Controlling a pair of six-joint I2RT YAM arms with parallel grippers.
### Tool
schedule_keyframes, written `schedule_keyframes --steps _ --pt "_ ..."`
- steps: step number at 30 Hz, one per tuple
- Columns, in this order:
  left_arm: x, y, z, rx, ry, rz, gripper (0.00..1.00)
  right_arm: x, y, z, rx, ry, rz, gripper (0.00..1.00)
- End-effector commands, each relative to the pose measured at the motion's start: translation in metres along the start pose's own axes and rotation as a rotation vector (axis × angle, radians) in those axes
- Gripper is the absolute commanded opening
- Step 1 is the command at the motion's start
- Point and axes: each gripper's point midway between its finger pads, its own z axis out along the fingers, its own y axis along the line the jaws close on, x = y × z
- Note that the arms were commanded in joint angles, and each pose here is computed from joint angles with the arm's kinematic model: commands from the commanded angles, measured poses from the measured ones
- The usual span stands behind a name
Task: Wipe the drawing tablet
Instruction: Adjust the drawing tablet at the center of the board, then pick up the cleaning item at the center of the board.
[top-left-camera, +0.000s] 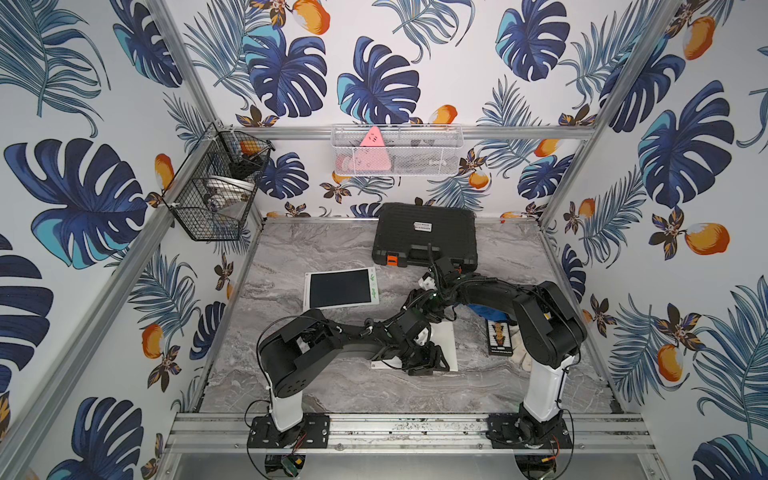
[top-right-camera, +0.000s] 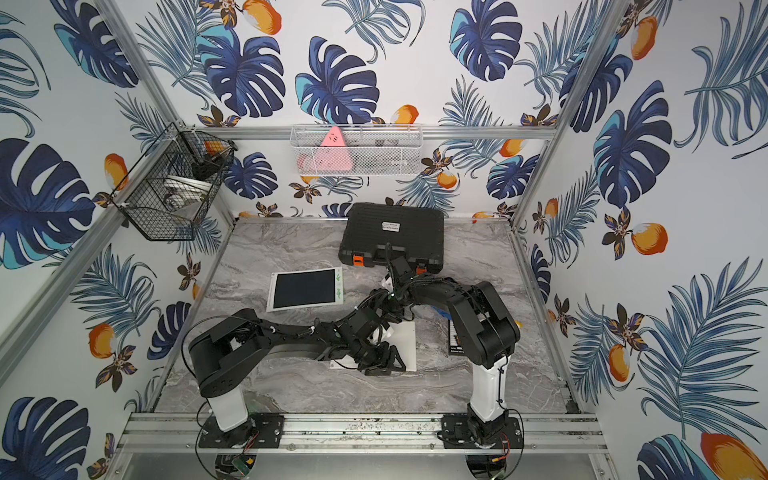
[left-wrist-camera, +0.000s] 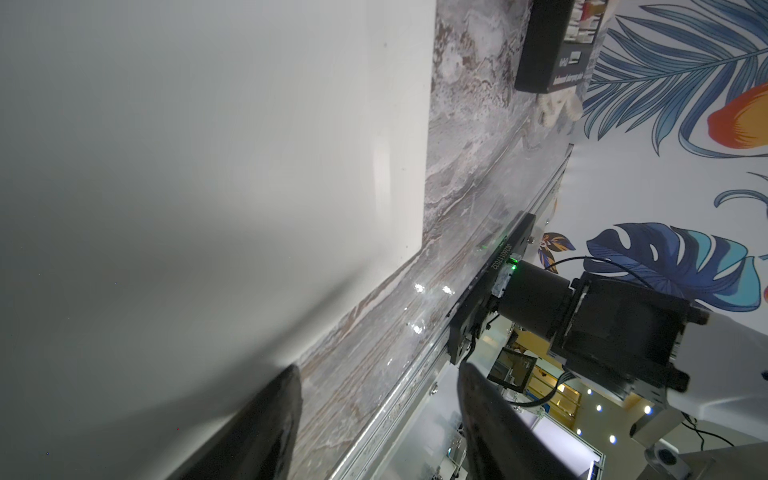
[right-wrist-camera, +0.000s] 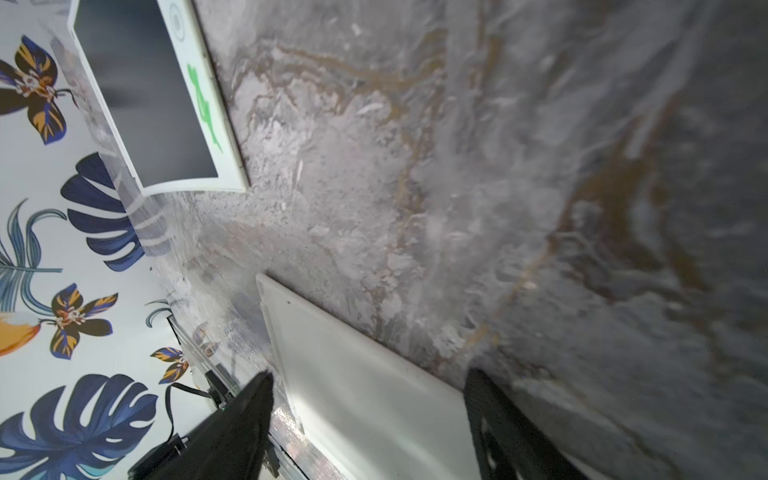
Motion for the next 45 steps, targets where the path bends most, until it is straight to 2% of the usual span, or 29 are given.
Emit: schedule_keyframes --steps 1,5,7,9,11,13,16,18,21,24,28,31,36,41,45 --pt "-0.001 0.059 -0.003 -0.249 -0.057 -0.091 0.65 0.027 -0.016 -0.007 0.08 0.074 0.055 0.76" --pt "-0.005 0.044 -0.022 -0.245 -0.104 -0.056 0.67 0.007 -0.004 -0.052 0.139 -0.089 -0.019 0.75" --pt "-0.009 0.025 -0.039 -0.231 -0.147 -0.03 0.69 -0.006 -0.002 -0.089 0.205 -0.216 -0.043 0.76" --pt "-0.013 0.007 -0.059 -0.219 -0.186 -0.003 0.7 -0.02 -0.015 -0.131 0.279 -0.354 -0.006 0.77" --pt "-0.016 0.001 -0.078 -0.221 -0.215 -0.001 0.7 -0.033 -0.046 -0.176 0.367 -0.48 0.091 0.78" --pt "-0.019 0.006 -0.097 -0.209 -0.24 -0.033 0.69 -0.038 -0.087 -0.214 0.466 -0.548 0.208 0.79" --pt "-0.025 0.028 -0.122 -0.207 -0.269 -0.098 0.67 -0.039 -0.147 -0.242 0.587 -0.524 0.373 0.8" --pt "-0.028 0.046 -0.135 -0.206 -0.278 -0.145 0.67 -0.043 -0.175 -0.252 0.619 -0.51 0.436 0.8" --pt "-0.03 0.064 -0.153 -0.197 -0.296 -0.188 0.66 -0.056 -0.199 -0.246 0.64 -0.461 0.436 0.84" --pt "-0.03 0.075 -0.162 -0.196 -0.299 -0.205 0.66 -0.071 -0.201 -0.223 0.614 -0.371 0.341 0.92" --pt "-0.028 0.085 -0.165 -0.192 -0.298 -0.227 0.66 -0.084 -0.202 -0.197 0.588 -0.305 0.293 0.94" --pt "-0.025 0.089 -0.164 -0.188 -0.294 -0.232 0.66 -0.091 -0.188 -0.179 0.539 -0.261 0.26 0.95" --pt "-0.024 0.095 -0.165 -0.196 -0.295 -0.242 0.66 -0.088 -0.152 -0.154 0.572 -0.205 0.146 0.93" --pt "-0.025 0.101 -0.169 -0.215 -0.301 -0.253 0.65 -0.071 -0.156 -0.131 0.665 -0.111 0.133 0.87" --pt "-0.025 0.103 -0.173 -0.219 -0.303 -0.254 0.65 -0.062 -0.146 -0.121 0.708 -0.071 0.064 0.86"
